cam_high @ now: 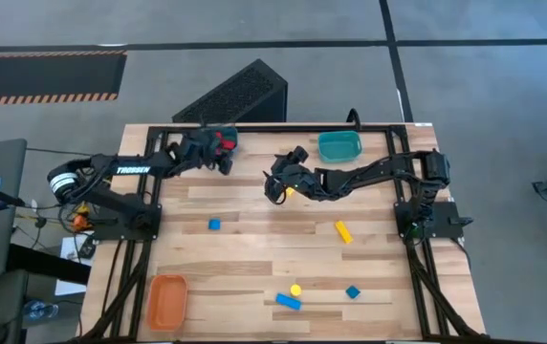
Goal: Sort & place blocks by color
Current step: Put the top yellow block into the green bin
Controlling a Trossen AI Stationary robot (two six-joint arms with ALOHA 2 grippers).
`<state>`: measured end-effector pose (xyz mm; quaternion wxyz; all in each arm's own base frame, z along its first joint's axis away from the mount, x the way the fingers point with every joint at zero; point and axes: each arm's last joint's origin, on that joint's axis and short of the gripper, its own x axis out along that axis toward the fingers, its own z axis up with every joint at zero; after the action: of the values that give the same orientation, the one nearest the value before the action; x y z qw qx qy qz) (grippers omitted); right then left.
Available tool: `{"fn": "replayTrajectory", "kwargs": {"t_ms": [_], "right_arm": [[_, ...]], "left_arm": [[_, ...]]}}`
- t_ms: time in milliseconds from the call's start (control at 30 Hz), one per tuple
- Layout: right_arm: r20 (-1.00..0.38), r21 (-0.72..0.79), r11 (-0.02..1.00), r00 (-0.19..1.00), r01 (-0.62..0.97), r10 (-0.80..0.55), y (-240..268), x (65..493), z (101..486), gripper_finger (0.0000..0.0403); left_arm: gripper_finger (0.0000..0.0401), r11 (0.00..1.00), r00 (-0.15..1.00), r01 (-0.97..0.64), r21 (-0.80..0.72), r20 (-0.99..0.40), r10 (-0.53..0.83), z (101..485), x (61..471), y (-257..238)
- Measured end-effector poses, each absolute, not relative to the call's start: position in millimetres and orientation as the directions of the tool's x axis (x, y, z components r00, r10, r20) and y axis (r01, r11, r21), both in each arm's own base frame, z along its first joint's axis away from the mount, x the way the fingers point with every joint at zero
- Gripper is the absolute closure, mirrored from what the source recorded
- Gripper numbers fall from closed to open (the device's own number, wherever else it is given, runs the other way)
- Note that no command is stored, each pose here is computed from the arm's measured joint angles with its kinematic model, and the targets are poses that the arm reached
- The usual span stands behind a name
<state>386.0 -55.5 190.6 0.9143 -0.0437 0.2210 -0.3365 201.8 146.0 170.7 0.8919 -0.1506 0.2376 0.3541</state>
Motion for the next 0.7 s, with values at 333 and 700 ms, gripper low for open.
{"fn": "replayTrajectory", "kwargs": {"t_ms": [333,700], "right_arm": [[-0.501,-0.142,0.905,0.759,0.402,-0.415,-42,390,190,0.0077],[-0.52,-0.07,0.998,0.853,-0.004,-0.034,2,398,184,0.0076]], "left_arm": [[0.0227,0.826,0.833,-0.545,-0.145,-0.206,0.514,208,208,54],[0.0228,0.67,0.671,-0.741,-0.049,-0.082,0.737,204,201,12]]}}
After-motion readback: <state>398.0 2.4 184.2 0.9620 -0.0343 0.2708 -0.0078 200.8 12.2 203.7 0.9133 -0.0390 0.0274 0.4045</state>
